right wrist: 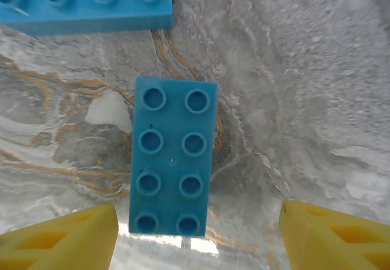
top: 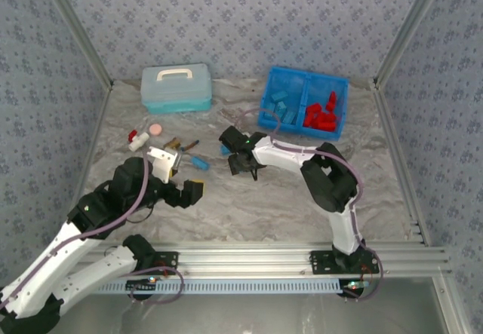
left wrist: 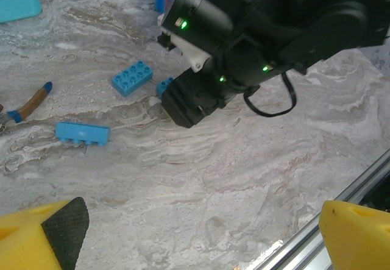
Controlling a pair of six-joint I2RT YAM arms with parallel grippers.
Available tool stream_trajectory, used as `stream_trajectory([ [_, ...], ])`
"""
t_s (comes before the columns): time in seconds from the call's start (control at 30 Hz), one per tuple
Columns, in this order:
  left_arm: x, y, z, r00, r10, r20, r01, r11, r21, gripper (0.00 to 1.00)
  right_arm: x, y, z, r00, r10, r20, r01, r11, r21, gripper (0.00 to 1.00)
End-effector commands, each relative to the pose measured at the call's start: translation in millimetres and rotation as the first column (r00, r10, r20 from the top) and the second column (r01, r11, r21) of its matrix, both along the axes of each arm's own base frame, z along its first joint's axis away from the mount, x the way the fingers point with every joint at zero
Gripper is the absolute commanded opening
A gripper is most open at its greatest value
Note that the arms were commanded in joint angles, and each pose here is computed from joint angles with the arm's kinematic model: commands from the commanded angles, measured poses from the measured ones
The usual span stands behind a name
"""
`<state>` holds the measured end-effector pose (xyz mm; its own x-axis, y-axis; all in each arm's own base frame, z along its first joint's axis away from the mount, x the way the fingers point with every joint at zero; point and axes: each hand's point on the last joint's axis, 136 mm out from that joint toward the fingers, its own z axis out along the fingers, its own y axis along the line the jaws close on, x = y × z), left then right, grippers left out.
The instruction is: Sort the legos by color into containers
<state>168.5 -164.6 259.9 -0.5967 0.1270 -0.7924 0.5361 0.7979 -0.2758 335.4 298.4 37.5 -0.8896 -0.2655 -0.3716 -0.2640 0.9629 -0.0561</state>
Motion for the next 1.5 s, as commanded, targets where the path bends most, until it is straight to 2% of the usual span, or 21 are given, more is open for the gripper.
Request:
stream_trajectory([
  [0.0, -2, -1, 0, 1.000, 0.000, -0.014, 0.000, 1.000, -0.020, 0.99, 11, 13, -5, 1.000, -0.022, 0.002, 0.022, 0.998, 0.063, 0.66],
  [0.23, -1, -1, 1, 1.000, -0.001, -0.009, 0.001, 1.000, -0.012, 0.99, 11, 10, -12, 0.999, -0.045, -0.008, 0.046, 0.997, 0.063, 0.40],
  [0.33, -1, -1, 1, 1.000, -0.003, -0.009, 0.002, 1.000, -0.009, 0.99, 12, 9, 2, 0.999, -0.048, 0.015, 0.047, 0.996, 0.073, 0.35],
  [0.47, -1, -2, 1, 1.000, -0.007, -0.003, 0.007, 1.000, -0.011, 0.99, 23, 2, 36, 0.996, -0.058, 0.073, 0.051, 0.994, 0.096, 0.34],
  [0.67, -2, -2, 6, 1.000, -0.012, 0.006, 0.012, 1.000, -0.011, 0.99, 44, -20, 108, 0.976, -0.096, 0.197, 0.072, 0.990, 0.125, 0.34],
  [0.8, -1, -2, 7, 1.000, -0.013, 0.010, 0.013, 1.000, -0.011, 0.99, 72, -44, 142, 0.954, -0.165, 0.250, 0.123, 0.976, 0.177, 0.35],
  [0.97, 0, -3, 9, 1.000, -0.016, 0.013, 0.016, 1.000, -0.009, 0.99, 124, -83, 163, 0.925, -0.246, 0.288, 0.194, 0.961, 0.197, 0.35],
  [1.23, 0, -3, 5, 1.000, -0.012, 0.003, 0.012, 1.000, -0.001, 0.99, 212, -127, 149, 0.904, -0.326, 0.278, 0.281, 0.941, 0.190, 0.35],
  [1.47, 5, -4, 1, 1.000, -0.008, 0.002, 0.008, 1.000, 0.019, 0.99, 261, -138, 113, 0.895, -0.348, 0.279, 0.314, 0.936, 0.160, 0.35],
])
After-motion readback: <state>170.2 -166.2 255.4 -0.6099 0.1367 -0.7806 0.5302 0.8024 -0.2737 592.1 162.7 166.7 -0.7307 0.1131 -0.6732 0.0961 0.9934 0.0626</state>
